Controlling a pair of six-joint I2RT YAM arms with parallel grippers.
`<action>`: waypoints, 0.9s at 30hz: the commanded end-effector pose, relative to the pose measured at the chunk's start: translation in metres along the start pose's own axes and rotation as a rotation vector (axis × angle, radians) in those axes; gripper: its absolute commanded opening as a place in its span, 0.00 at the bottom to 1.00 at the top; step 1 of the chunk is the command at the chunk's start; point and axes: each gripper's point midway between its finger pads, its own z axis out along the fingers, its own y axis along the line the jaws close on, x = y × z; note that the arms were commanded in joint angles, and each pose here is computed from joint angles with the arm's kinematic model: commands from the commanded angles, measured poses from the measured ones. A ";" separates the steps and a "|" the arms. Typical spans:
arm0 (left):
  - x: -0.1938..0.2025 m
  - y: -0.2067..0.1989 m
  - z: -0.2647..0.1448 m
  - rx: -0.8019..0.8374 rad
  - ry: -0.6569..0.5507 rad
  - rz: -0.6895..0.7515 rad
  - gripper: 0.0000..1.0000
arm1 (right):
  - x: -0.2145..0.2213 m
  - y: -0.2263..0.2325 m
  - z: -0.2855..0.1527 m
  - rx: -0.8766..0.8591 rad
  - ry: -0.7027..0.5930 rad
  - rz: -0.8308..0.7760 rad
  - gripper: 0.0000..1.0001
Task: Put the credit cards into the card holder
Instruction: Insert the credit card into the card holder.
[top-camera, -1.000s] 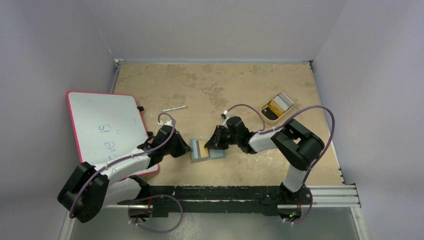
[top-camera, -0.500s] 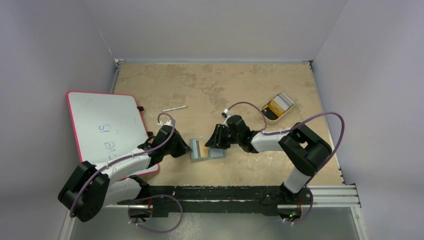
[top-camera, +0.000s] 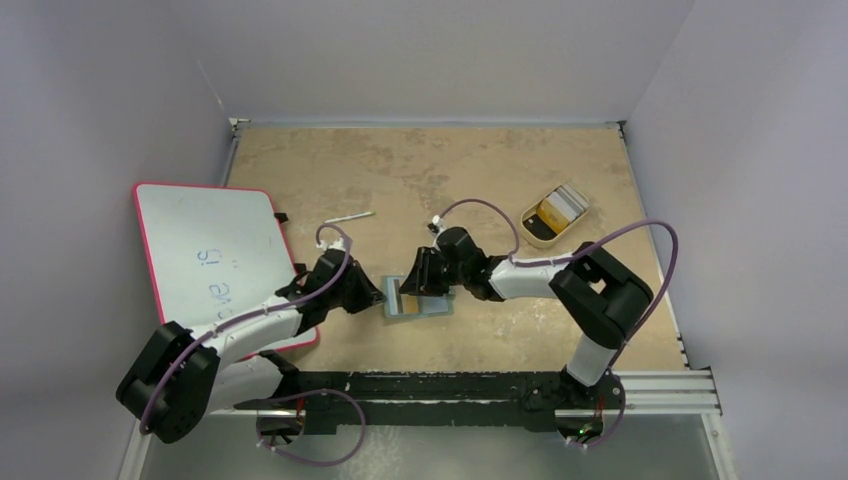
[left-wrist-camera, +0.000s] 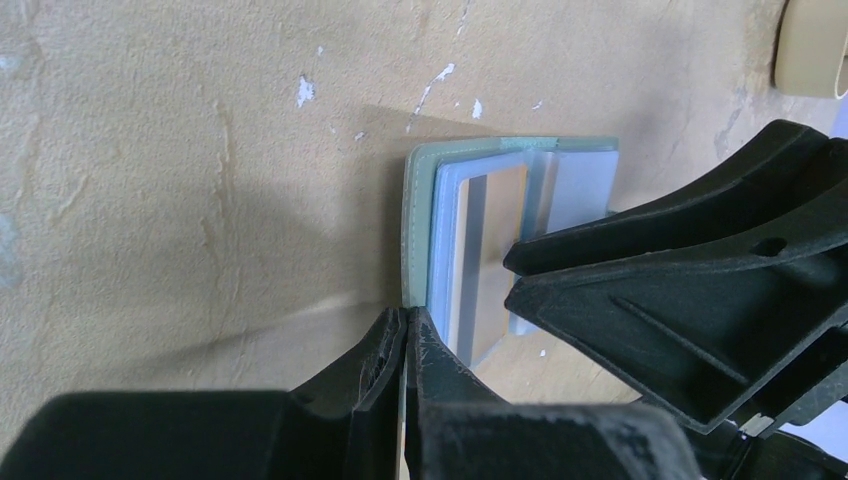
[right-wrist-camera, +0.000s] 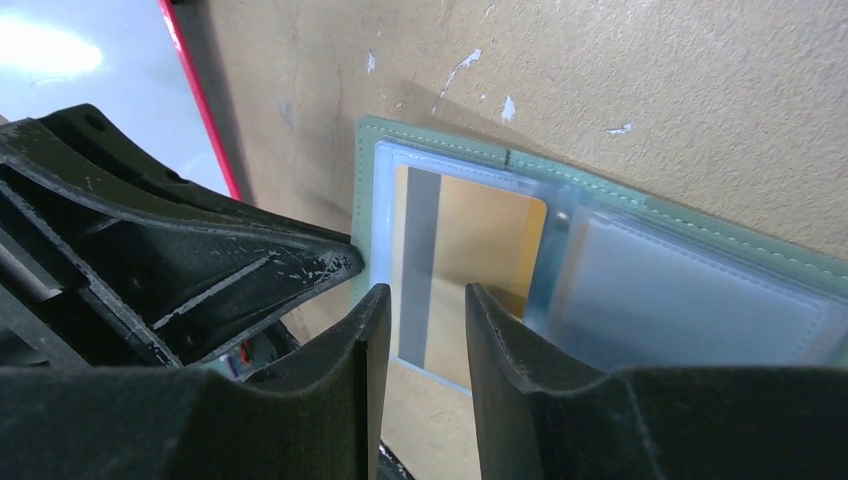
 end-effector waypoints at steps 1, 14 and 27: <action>-0.016 -0.028 -0.003 0.070 -0.028 0.019 0.00 | -0.012 0.013 -0.003 0.004 -0.032 -0.035 0.36; -0.016 -0.028 -0.009 0.020 0.015 0.079 0.00 | -0.027 0.002 -0.033 0.189 0.036 -0.329 0.36; -0.020 -0.028 -0.019 -0.010 0.048 0.084 0.00 | -0.044 -0.032 -0.062 0.477 -0.029 -0.288 0.40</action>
